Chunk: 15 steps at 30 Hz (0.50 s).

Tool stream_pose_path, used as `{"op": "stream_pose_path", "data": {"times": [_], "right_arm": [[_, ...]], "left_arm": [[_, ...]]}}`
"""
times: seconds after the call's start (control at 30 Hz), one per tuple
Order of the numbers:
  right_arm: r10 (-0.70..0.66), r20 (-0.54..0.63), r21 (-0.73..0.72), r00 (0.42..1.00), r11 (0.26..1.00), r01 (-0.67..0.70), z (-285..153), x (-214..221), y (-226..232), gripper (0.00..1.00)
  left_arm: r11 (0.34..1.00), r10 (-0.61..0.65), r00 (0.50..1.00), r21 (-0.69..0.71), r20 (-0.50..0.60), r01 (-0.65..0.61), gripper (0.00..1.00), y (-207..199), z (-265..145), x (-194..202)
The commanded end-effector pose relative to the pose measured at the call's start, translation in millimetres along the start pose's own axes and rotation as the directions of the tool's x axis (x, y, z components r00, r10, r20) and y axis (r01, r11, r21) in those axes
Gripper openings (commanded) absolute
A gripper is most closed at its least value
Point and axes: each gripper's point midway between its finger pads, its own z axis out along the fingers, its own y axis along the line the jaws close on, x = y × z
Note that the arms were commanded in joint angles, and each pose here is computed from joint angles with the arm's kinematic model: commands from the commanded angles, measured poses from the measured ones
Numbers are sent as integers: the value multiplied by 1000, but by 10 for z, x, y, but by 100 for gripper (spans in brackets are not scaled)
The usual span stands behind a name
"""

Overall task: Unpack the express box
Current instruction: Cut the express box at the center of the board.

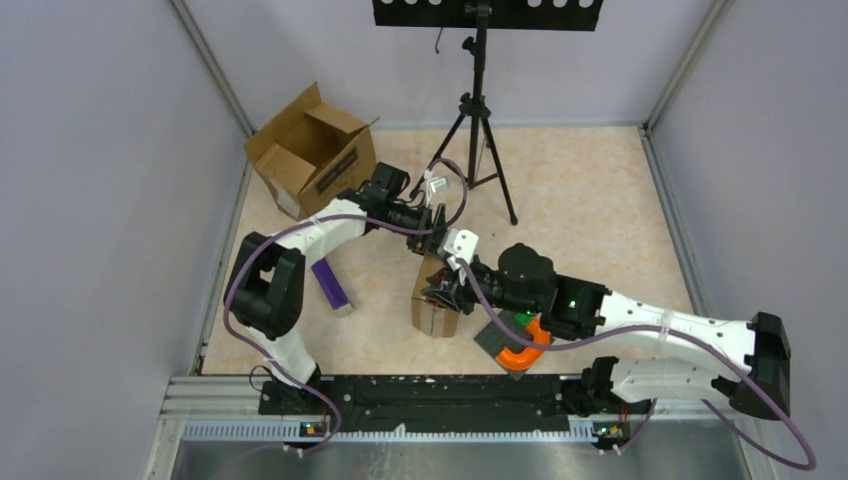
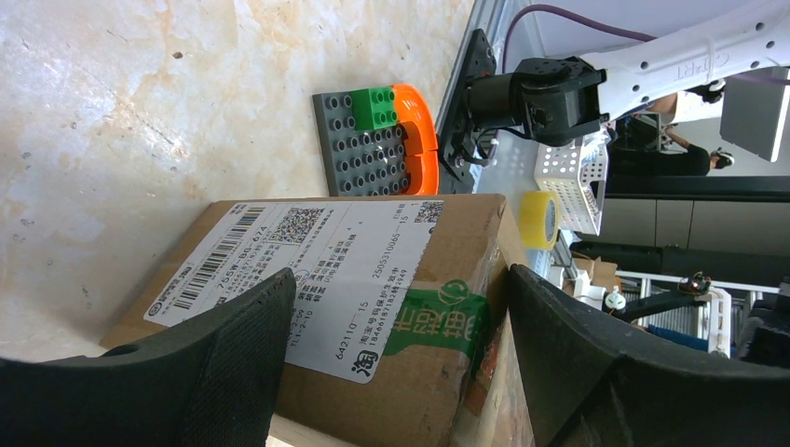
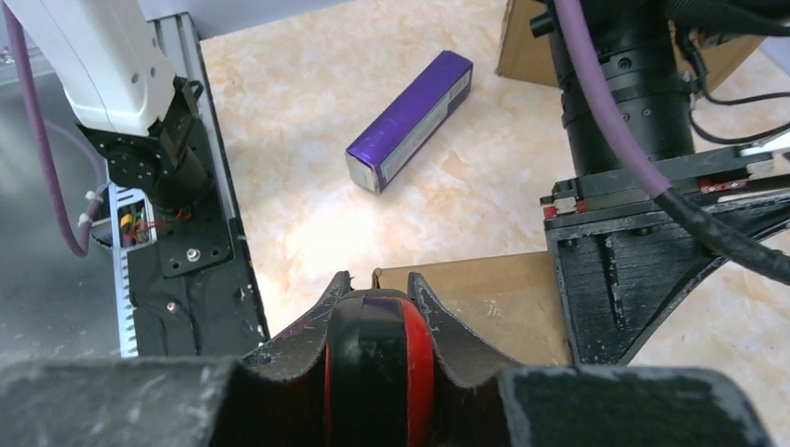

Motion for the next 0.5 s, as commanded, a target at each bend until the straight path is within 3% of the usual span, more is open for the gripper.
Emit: {"op": "stream_pose_path", "data": {"times": [0.0,0.47], "right_arm": [[5,32,6,999,1000,-5,27,-105,6,0],[-65,128,-3,990,998,66,123,-603,1,0]], "left_arm": [[967,-48,997,-253,-60,31,84,733,83,334],[956,-77,996,-287,-38,63,83,809,85,318]]}}
